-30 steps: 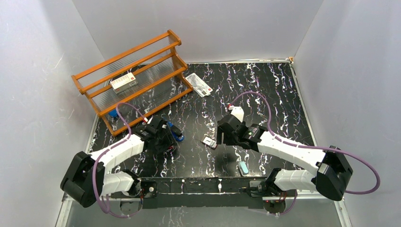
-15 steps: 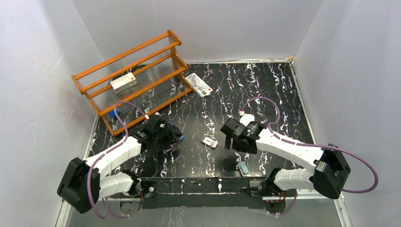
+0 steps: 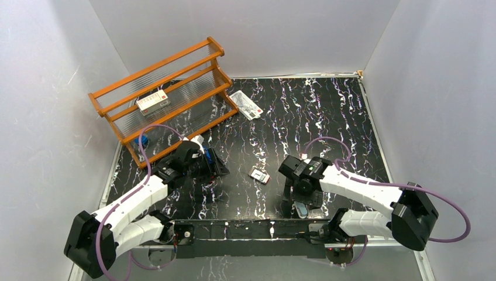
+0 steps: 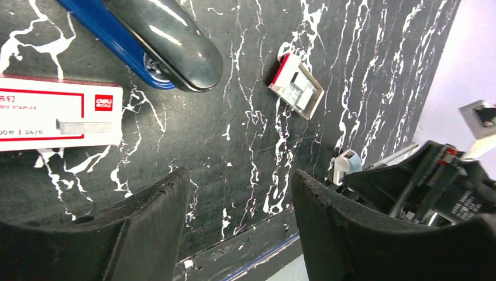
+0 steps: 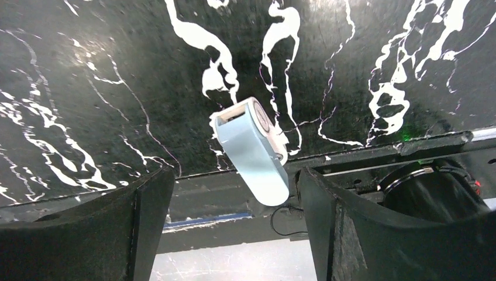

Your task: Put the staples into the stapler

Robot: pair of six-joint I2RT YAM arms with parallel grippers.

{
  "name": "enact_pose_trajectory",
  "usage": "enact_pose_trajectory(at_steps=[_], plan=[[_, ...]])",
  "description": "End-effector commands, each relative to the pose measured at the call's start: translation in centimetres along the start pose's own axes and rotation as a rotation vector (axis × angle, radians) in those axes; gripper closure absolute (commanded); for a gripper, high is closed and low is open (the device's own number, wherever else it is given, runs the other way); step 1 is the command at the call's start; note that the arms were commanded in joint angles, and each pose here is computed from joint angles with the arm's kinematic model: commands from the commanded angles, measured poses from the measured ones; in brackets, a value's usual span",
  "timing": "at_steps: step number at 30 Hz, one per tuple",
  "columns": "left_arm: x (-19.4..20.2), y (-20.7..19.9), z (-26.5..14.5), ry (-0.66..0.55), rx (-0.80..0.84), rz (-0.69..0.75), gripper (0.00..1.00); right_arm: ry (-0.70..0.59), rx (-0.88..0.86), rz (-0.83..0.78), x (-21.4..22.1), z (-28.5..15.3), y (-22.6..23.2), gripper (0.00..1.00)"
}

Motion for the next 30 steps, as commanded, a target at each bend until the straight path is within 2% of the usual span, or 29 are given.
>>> enact_pose_trajectory(at_steps=[1, 4, 7, 12, 19, 23, 30], plan=[[0.2, 0.0, 0.2, 0.029, 0.049, 0.016, 0.38, 0.092, 0.000, -0.013, 0.8, 0.7, -0.1, 0.16], [0.3, 0.1, 0.3, 0.042, 0.056, 0.016, 0.38, 0.078, 0.021, -0.048, 0.6, 1.6, 0.0, 0.22], [0.3, 0.2, 0.4, 0.048, 0.056, 0.019, 0.38, 0.025, 0.043, -0.101, 0.1, 2.0, -0.2, 0.34], [0.4, 0.4, 0.5, 0.048, 0.053, 0.028, 0.38, -0.014, 0.093, -0.154, -0.3, 2.4, -0.5, 0.40], [0.5, 0.6, 0.5, 0.054, 0.055, 0.026, 0.37, -0.006, 0.092, -0.189, -0.3, 3.1, -0.4, 0.49], [0.7, 0.8, 0.5, 0.054, 0.055, 0.024, 0.37, -0.030, 0.035, -0.189, -0.4, 2.9, -0.1, 0.57], [0.8, 0.8, 0.6, 0.073, 0.075, 0.021, 0.37, -0.146, -0.172, -0.099, -2.5, 1.8, 3.1, 0.58]])
Point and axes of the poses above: each gripper's point midway between its finger pads, its own z axis out along the fingers, its own y axis along the line the jaws close on, x = y × z, the point moved 10 cm from there along -z, back along the fingers, and after that the axes turned 14 degrees about -z, right-handed, at the moved point
